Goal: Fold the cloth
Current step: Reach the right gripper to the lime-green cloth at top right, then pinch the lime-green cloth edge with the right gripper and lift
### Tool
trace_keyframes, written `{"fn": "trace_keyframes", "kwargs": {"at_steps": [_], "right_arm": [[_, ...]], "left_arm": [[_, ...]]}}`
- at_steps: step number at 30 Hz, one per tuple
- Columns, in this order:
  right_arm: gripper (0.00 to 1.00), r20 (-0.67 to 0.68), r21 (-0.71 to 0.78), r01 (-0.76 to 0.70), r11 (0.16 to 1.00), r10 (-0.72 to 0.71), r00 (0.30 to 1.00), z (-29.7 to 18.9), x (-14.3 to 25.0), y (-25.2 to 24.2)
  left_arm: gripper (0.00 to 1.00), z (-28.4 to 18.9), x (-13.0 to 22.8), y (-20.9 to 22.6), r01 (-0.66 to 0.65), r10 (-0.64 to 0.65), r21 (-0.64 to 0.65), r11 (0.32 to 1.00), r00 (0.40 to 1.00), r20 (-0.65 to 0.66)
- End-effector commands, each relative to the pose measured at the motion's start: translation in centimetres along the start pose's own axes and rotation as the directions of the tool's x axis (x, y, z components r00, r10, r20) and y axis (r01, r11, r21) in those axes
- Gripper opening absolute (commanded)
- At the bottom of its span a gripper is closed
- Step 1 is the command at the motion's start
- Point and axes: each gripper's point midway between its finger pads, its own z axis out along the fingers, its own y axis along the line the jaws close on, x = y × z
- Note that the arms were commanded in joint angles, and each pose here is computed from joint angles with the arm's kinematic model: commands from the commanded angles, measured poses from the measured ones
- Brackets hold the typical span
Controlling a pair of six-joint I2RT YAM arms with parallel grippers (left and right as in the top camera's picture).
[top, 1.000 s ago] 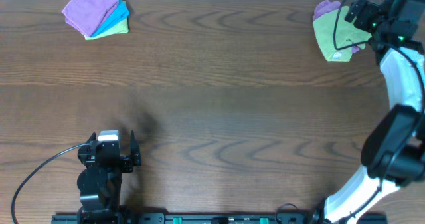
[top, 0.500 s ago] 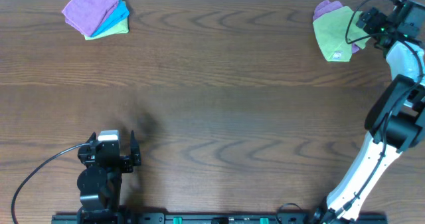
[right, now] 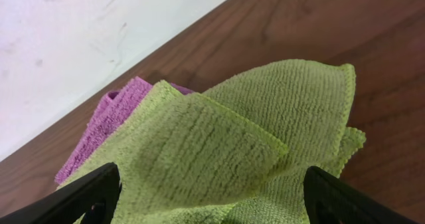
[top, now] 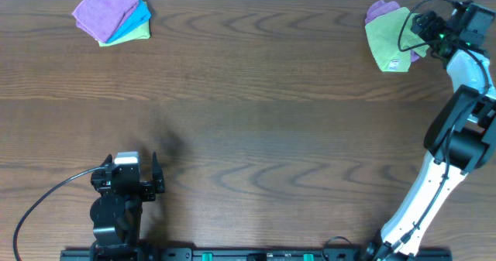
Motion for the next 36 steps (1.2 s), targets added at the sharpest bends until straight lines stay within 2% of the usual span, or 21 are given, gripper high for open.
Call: {"fn": "trace_keyframes", "kwargs": {"at_steps": [1, 5, 10, 13, 20, 25, 36], "right_arm": [[0.88, -0.005, 0.009, -0.019, 1.0, 0.019, 1.0, 0.6, 0.3, -0.5], [0.87, 0.0, 0.019, -0.019, 1.0, 0.019, 1.0, 0.6, 0.2, -0.7], [0.78, -0.016, 0.03, -0.04, 0.999, 0.04, 0.999, 1.3, 1.1, -1.3], [0.64, -0.027, 0.025, -0.076, 0.997, 0.076, 0.997, 1.9, 1.9, -1.6], [0.18, -0.007, -0.025, -0.111, 0.993, 0.111, 0.994, 2.1, 1.3, -0.8], [0.02, -0.013, -0.086, -0.115, 0.99, 0.114, 0.993, 2.0, 0.9, 0.4], [0.01, -0.041, -0.212, -0.097, 0.972, 0.09, 0.995, -0.2, -2.3, 4.7]], "left_arm": [[0.95, 0.3, 0.9, -0.2, -0.019, 0.02, 0.009, 1.0, 1.0, -0.02], [0.96, 0.3, 0.9, -0.2, -0.019, 0.02, 0.009, 1.0, 1.0, -0.02], [0.95, 0.3, 0.9, -0.2, -0.019, 0.02, 0.009, 1.0, 1.0, -0.02], [0.95, 0.3, 0.9, -0.2, -0.019, 0.02, 0.009, 1.0, 1.0, -0.02], [0.95, 0.3, 0.9, -0.2, -0.019, 0.02, 0.009, 1.0, 1.0, -0.02], [0.95, 0.3, 0.9, -0.2, -0.019, 0.02, 0.009, 1.0, 1.0, -0.02], [0.95, 0.3, 0.9, -0.2, -0.019, 0.02, 0.009, 1.0, 1.0, -0.02]]}}
